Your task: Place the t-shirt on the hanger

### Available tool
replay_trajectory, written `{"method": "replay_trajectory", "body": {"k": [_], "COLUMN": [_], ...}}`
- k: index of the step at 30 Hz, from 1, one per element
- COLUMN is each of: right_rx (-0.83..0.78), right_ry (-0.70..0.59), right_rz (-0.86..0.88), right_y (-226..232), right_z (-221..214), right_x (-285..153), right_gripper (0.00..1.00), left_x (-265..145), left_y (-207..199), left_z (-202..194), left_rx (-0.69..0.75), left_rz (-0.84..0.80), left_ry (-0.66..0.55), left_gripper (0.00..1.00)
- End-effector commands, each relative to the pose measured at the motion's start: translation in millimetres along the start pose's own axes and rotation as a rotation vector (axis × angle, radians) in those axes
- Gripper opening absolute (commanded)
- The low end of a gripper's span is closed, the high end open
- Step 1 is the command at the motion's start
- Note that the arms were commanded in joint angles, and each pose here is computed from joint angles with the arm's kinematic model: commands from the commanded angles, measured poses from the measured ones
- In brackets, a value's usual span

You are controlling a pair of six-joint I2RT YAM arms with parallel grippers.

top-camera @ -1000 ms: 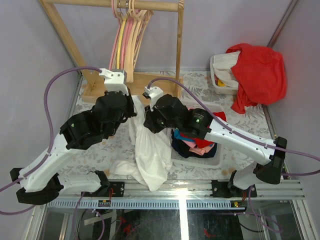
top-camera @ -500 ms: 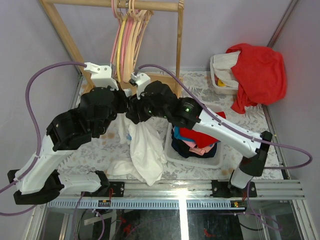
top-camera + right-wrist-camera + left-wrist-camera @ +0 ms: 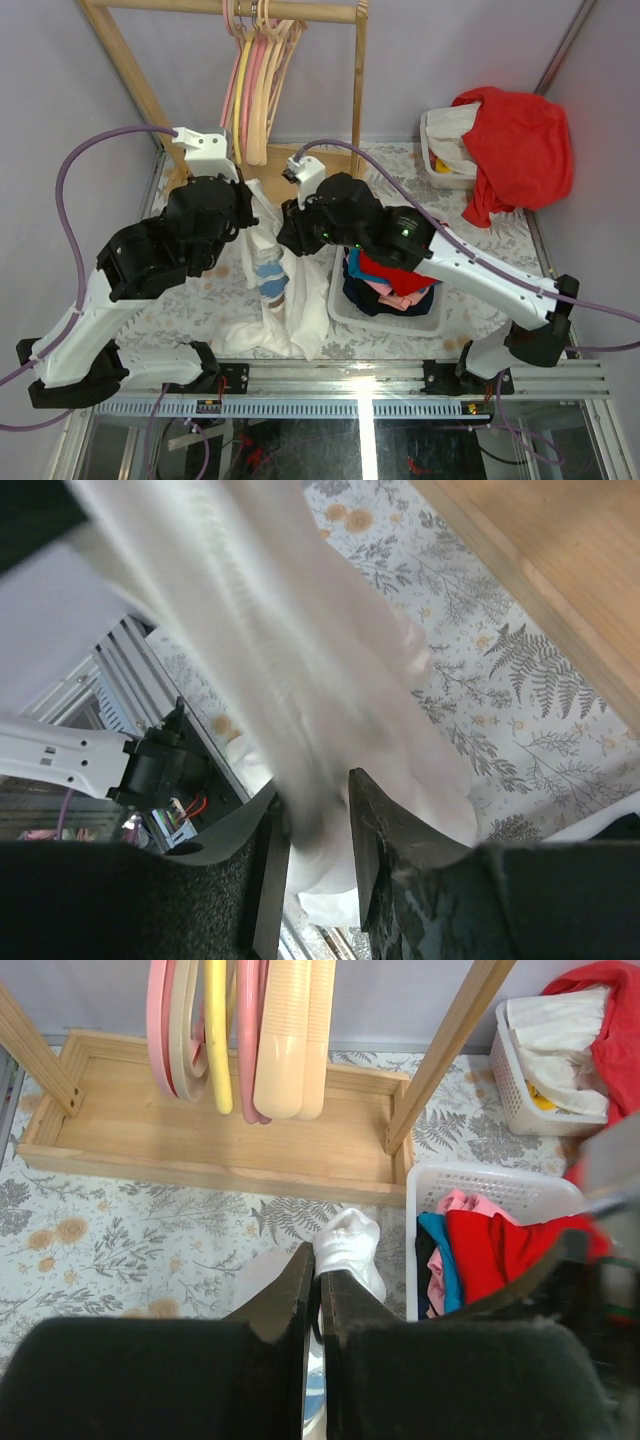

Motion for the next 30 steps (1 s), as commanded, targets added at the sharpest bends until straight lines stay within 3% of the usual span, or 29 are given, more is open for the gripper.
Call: {"method": "replay_trajectory", "body": {"k": [1,4,9,14,23,30], "right_rx": [-0.02,-0.022,-0.012,-0.012,0.008,0.047], "right_ry": [-0.084,-0.088,-0.093,-0.096,-0.077,-0.071], "right_rz": [0.013,-0.001,-0.005,0.063,0.226,0.171], "right_y": [-0.4,-6.6,-14.8,-5.1,20.7,17.2], "right_z": [19.1,20.0,17.9,21.1,16.4,18.1], "right_x": [-27.3,-28.9,-30.0,-28.9,-23.1,-8.0], "right_gripper": [0.33,0.22,0.22,0.52,0.5,0.53], "left_x": [4.3,6.4,8.1,9.7,15.7,18.7], "left_y": [-2.1,-7.1,-9.9,-11.7,-16.6,-22.4], "left_z": [1.6,-0.4,-3.4,-4.3,-7.8,-8.7], "left_rx": [-0.025,-0.026,-0.025,-0.021,-0.005,-0.008], "left_rz": [0.015,-0.005,-0.012,-0.013,-0.007,-0.025], "left_ry": [-0.022,-0.016,-0.006,-0.001,0.012,0.014], "left_gripper": [0.0,0.0,0.0,0.0,0.0,0.0]}}
Point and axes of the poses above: each gripper's point midway between its finger pads, its own x axis out along the fingers, its own y axis along the line the jaws close on, z = x × y, the point moved 3 cm from there along -x, back along the fingers, and after that the axes turned 8 degrees about x, right-handed, at the moved point
